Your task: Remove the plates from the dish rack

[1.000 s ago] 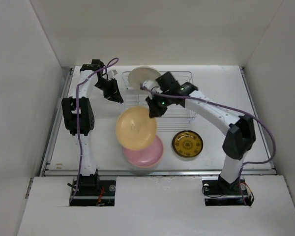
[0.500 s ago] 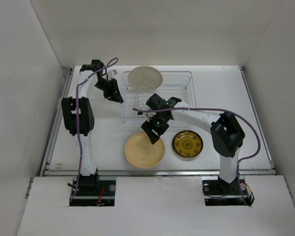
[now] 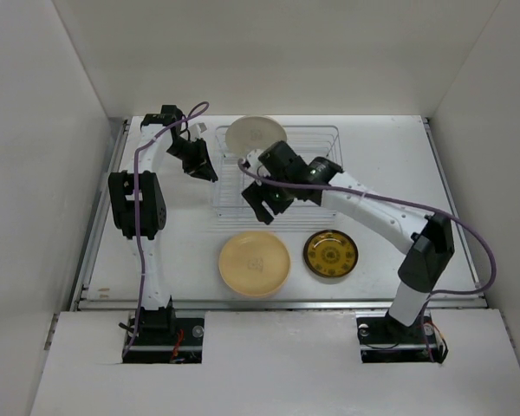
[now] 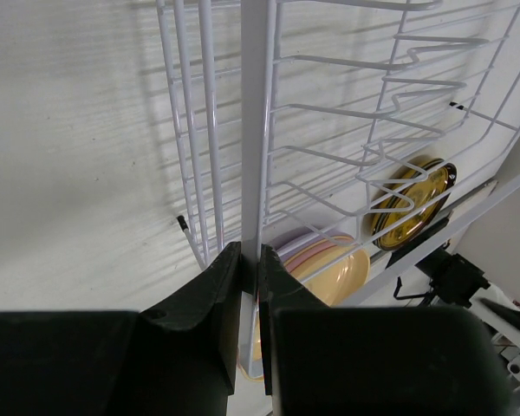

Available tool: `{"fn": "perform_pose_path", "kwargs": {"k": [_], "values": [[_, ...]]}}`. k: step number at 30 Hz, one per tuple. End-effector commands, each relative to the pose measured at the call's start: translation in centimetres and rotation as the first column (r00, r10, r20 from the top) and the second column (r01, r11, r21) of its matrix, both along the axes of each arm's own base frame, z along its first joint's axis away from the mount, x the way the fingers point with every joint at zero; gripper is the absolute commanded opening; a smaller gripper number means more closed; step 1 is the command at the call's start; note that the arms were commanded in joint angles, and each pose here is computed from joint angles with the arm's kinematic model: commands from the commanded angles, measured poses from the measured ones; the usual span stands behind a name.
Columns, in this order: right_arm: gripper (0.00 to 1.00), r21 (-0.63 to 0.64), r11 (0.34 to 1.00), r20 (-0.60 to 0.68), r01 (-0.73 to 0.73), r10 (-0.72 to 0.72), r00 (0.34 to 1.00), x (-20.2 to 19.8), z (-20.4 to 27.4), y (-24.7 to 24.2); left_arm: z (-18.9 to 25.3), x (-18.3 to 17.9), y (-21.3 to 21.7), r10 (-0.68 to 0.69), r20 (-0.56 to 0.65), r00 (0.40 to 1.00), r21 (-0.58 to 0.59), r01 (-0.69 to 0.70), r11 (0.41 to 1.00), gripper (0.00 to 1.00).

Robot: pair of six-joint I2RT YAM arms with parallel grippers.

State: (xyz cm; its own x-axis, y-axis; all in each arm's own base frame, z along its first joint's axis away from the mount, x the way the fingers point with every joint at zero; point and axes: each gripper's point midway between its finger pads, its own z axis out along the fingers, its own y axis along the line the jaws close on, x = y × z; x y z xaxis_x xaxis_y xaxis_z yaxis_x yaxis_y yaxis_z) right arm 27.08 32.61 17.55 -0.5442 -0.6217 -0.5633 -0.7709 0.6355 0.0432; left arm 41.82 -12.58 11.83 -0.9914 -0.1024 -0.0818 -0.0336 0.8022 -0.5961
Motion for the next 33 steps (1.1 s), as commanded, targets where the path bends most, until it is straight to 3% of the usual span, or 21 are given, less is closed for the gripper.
{"fn": "perform_pose_path", "kwargs": {"k": [1,3,4,7,10,17,18,21,22,26,33], "values": [[0.82,0.197,0.963,0.253,0.184,-0.232,0.939,8.5,8.8,0.2,-1.0,-0.5,-0.4,0.004,-0.027,1.000,0.025,-0.003,1.000,0.00],[0.90,0.279,0.919,0.332,0.278,-0.364,0.870,14.1,12.2,-1.7,-1.0,-0.5,-0.4,0.004,-0.026,1.000,0.025,-0.003,1.000,0.00],[0.92,0.239,0.920,0.330,0.312,-0.379,0.865,16.5,10.0,-1.9,-1.0,-0.5,-0.4,0.004,-0.026,1.000,0.025,-0.003,1.000,0.00],[0.96,0.226,0.918,0.396,0.327,-0.393,0.830,22.6,9.6,-2.1,-0.7,-0.4,-0.2,-0.002,-0.010,1.000,0.034,0.002,0.999,0.00],[1.00,0.270,0.909,0.455,0.318,-0.411,0.790,26.7,9.8,-2.2,-0.9,-0.4,0.1,-0.006,-0.004,1.000,0.053,0.006,0.999,0.00],[1.00,0.308,0.928,0.465,0.210,-0.339,0.818,31.4,4.5,-0.4,-1.0,-0.1,0.3,-0.020,-0.001,1.000,0.065,0.020,0.998,0.00],[0.97,0.301,0.928,0.465,0.219,-0.344,0.816,31.9,3.6,-0.4,-1.0,-0.1,0.3,-0.020,-0.001,1.000,0.065,0.020,0.998,0.00],[0.60,0.321,0.920,0.471,0.227,-0.362,0.804,32.1,4.3,-0.3,-1.4,-0.1,0.3,-0.020,-0.010,1.000,0.065,0.020,0.998,0.00],[0.36,0.331,0.917,0.479,0.222,-0.366,0.798,32.0,4.9,-0.4,-1.4,-0.1,0.3,-0.020,-0.010,1.000,0.065,0.020,0.998,0.00],[0.00,0.356,0.910,0.516,0.212,-0.381,0.767,31.1,7.0,-1.2,-1.7,-0.1,0.1,-0.011,-0.027,1.000,0.055,0.012,0.998,0.00],[0.00,0.388,0.895,0.579,0.221,-0.423,0.697,29.9,12.9,-3.1,-2.5,-0.3,-0.5,0.019,-0.069,0.997,0.021,-0.018,1.000,0.00]]}}
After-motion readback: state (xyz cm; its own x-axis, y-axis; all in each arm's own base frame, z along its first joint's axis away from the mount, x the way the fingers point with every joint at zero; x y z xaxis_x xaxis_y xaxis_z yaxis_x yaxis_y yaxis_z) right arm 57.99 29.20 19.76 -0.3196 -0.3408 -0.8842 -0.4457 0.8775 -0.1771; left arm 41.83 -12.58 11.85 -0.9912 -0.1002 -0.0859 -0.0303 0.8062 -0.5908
